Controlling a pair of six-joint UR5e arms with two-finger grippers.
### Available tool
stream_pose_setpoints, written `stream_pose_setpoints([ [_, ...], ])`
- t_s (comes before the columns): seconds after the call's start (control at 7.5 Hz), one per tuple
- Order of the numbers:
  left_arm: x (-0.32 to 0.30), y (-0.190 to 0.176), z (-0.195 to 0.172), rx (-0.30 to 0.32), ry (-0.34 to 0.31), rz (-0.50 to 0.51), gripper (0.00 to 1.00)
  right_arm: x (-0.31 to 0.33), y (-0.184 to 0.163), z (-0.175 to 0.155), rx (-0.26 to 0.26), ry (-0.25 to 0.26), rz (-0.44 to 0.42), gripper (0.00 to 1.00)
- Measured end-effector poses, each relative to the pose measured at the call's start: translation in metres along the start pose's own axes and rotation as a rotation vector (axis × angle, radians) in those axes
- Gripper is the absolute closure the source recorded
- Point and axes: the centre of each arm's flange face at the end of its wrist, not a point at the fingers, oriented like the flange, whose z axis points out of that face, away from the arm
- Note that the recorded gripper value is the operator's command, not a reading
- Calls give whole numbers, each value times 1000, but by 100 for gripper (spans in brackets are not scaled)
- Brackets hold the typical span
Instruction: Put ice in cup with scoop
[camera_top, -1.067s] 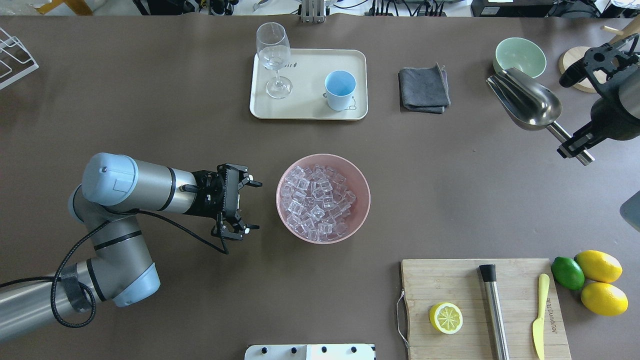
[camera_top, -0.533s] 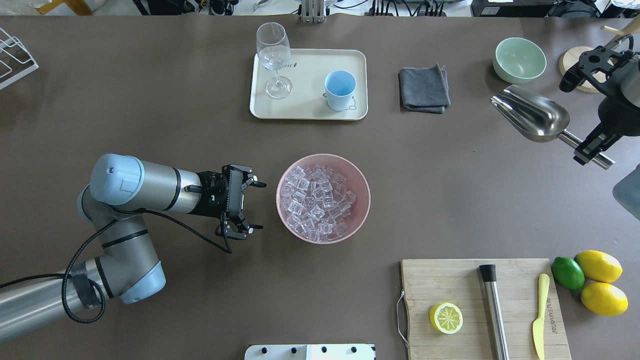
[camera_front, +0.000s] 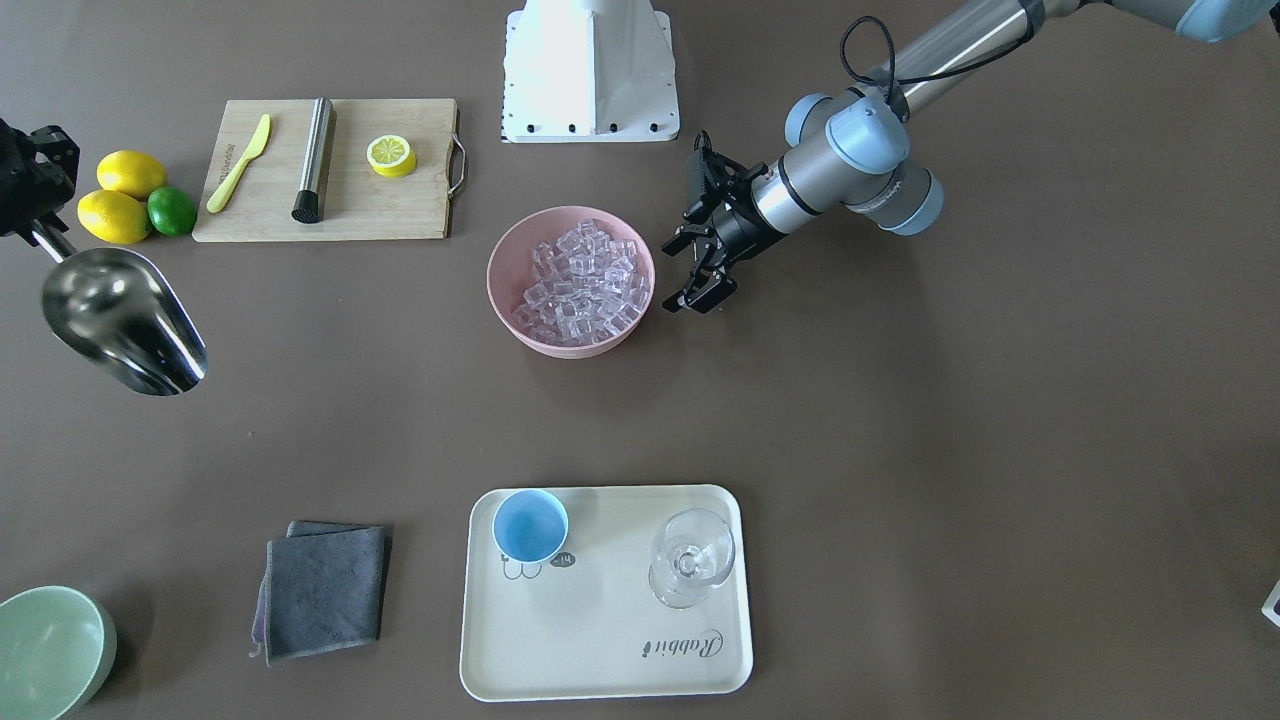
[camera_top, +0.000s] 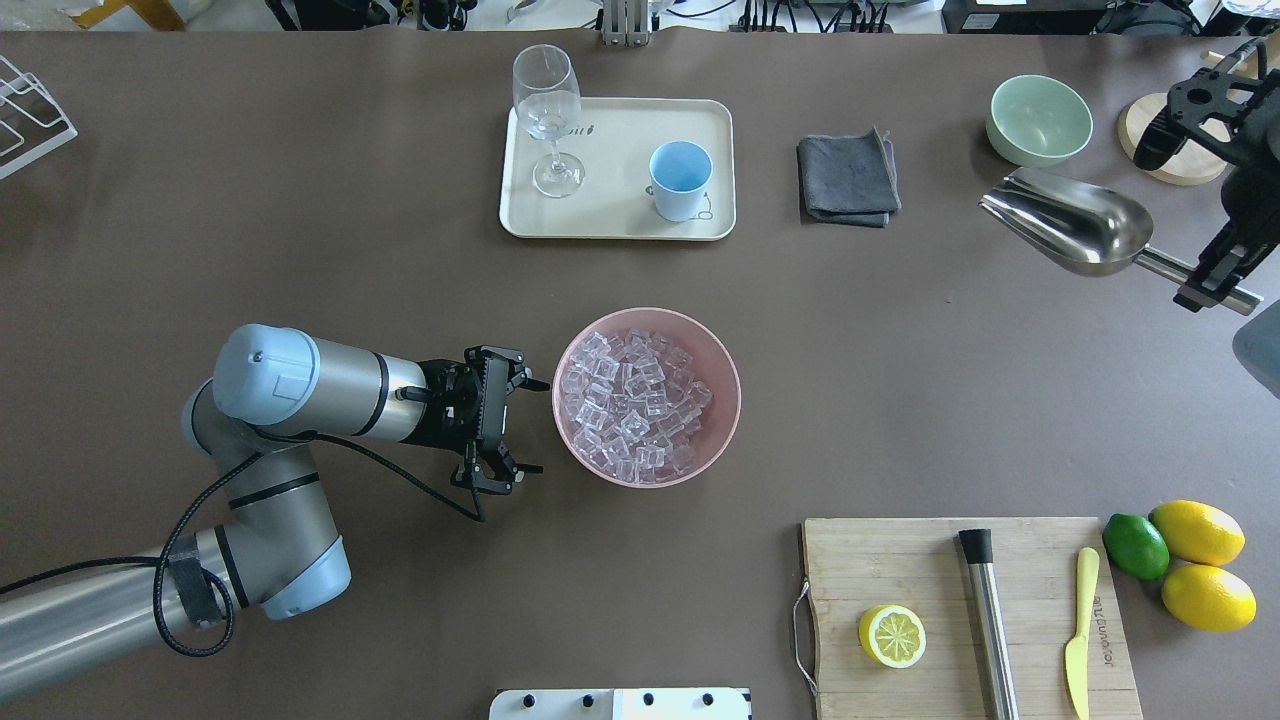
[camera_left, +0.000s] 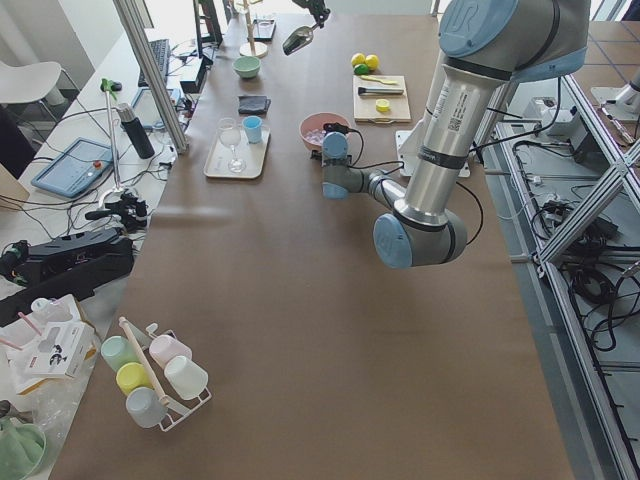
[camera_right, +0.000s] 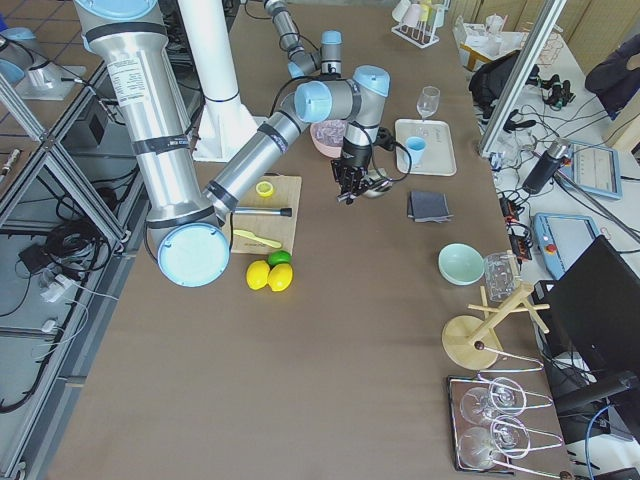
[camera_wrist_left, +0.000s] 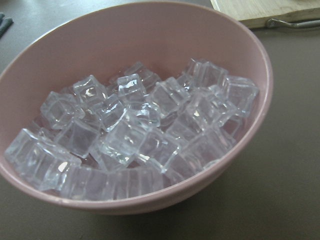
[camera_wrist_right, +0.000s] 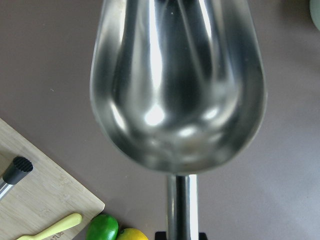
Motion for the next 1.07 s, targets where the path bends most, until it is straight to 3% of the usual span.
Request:
stream_pose_setpoints([
  [0.27, 2, -1, 4, 2, 5, -82, 1, -16, -17, -15, -10, 45, -73, 100],
  [0.53, 1, -2, 2, 15, 1, -176, 1, -64, -50, -21, -79, 90, -168, 100],
  [0.8, 0, -2, 0, 23, -4, -241, 1, -134, -88, -48, -132, 80, -259, 100],
  [1.07, 0, -2, -2, 32, -6, -251, 1, -186, -106, -58, -167, 26, -312, 100],
])
